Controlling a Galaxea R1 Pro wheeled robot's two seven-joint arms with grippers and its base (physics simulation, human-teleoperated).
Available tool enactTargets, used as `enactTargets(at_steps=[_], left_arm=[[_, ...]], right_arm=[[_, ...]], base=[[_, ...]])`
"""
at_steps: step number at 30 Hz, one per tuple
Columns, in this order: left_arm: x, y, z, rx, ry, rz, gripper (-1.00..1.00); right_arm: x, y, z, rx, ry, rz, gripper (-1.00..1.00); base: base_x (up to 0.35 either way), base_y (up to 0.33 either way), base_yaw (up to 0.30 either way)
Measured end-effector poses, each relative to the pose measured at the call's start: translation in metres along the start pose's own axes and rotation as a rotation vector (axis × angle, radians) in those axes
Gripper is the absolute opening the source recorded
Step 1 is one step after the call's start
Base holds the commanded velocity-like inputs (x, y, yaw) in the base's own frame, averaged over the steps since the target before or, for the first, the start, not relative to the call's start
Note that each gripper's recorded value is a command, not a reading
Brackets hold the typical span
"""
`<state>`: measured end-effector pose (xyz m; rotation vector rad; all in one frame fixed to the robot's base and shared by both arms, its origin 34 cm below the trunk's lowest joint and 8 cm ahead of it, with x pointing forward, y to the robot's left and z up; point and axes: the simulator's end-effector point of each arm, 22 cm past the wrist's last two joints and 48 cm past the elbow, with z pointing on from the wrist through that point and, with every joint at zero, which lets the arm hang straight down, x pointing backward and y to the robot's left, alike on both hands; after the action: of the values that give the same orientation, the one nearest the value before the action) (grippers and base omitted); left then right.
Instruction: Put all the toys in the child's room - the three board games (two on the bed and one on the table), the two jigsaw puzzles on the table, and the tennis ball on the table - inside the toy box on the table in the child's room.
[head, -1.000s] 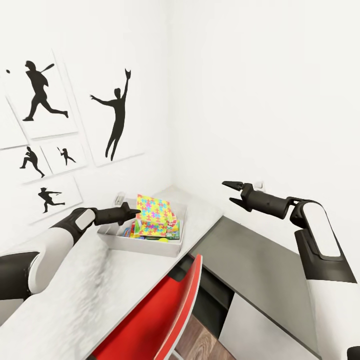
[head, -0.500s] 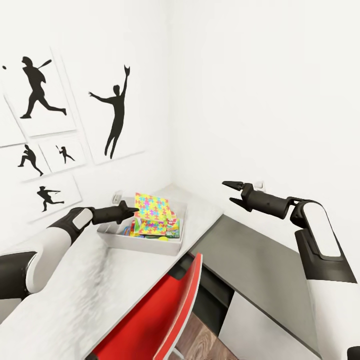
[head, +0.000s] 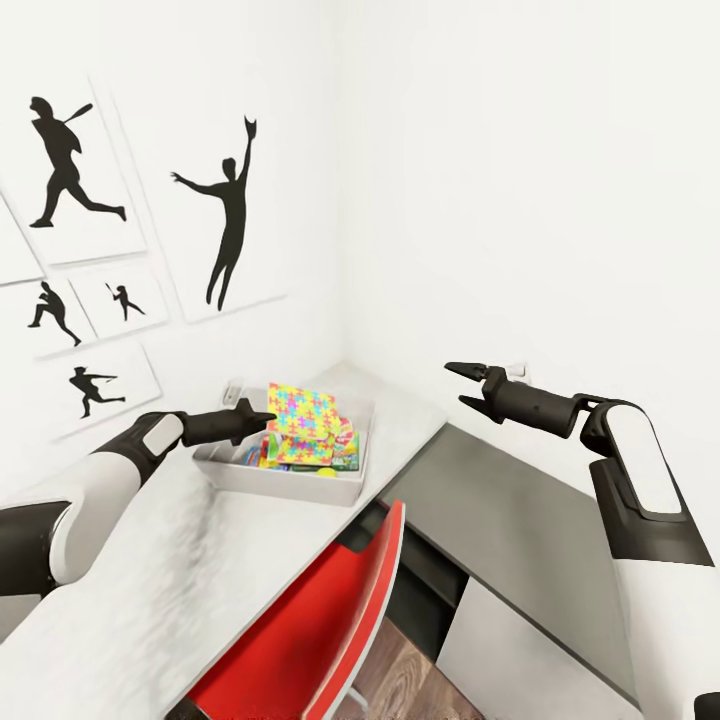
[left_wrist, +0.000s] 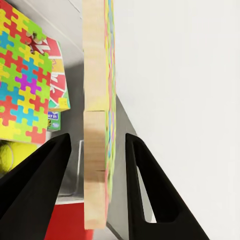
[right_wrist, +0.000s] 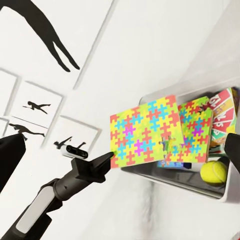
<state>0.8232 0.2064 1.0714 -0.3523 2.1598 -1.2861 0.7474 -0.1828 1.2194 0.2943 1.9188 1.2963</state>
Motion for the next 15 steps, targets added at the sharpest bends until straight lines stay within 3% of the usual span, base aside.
enactTargets(at_steps=[15], left_arm=[[0.006, 0.008, 0.013, -0.011, 0.016, -0.005, -1.0]], right_arm=[[0.004, -0.014, 0.006, 0.013, 0.012, 0.015, 1.0]], base=[[0.0, 0.0, 0.0]])
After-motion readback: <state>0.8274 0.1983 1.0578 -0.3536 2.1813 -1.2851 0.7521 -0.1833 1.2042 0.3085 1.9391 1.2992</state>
